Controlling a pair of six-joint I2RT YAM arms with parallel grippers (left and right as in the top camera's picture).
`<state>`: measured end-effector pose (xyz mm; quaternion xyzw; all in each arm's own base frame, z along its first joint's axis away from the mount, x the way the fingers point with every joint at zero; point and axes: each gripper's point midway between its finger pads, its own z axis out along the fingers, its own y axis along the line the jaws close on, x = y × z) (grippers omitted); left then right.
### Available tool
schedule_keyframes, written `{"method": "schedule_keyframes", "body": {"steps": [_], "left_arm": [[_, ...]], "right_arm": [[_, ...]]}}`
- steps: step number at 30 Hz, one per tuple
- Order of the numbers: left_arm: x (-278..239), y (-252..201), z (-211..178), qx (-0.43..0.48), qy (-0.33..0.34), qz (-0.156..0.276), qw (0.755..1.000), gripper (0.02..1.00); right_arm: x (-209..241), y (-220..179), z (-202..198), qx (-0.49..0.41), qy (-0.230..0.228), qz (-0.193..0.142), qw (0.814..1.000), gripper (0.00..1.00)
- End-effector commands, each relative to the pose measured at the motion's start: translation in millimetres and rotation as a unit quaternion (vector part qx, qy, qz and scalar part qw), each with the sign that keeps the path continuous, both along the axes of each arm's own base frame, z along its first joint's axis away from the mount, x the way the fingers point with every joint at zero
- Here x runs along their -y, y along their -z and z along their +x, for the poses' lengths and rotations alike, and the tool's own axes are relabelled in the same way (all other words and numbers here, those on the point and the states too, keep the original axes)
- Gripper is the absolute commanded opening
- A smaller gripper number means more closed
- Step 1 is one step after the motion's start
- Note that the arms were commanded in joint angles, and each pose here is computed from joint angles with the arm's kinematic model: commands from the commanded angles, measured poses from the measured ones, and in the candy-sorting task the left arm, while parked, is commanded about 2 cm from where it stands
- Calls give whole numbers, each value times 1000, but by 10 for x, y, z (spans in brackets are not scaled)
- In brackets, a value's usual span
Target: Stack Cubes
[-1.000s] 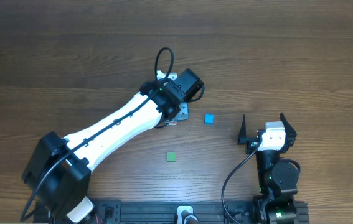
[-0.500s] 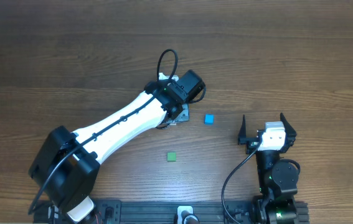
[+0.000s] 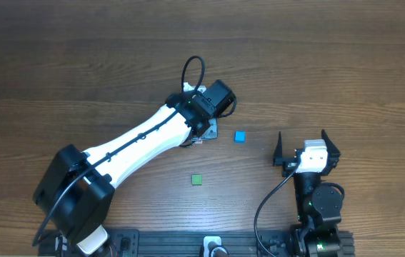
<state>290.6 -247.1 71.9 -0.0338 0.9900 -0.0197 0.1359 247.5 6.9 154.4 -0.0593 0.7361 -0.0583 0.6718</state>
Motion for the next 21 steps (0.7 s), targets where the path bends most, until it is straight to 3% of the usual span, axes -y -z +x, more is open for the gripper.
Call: {"method": "schedule_keyframes", "body": {"steps": [1,21], "left_arm": [[-33,67,25,-1,4,13,1000,40],[-22,134,1,-12,5,13,1000,40]], "right_arm": [[9,25,-1,-2,1,1,1000,993],[9,25,-1,-2,1,1,1000,991]]}}
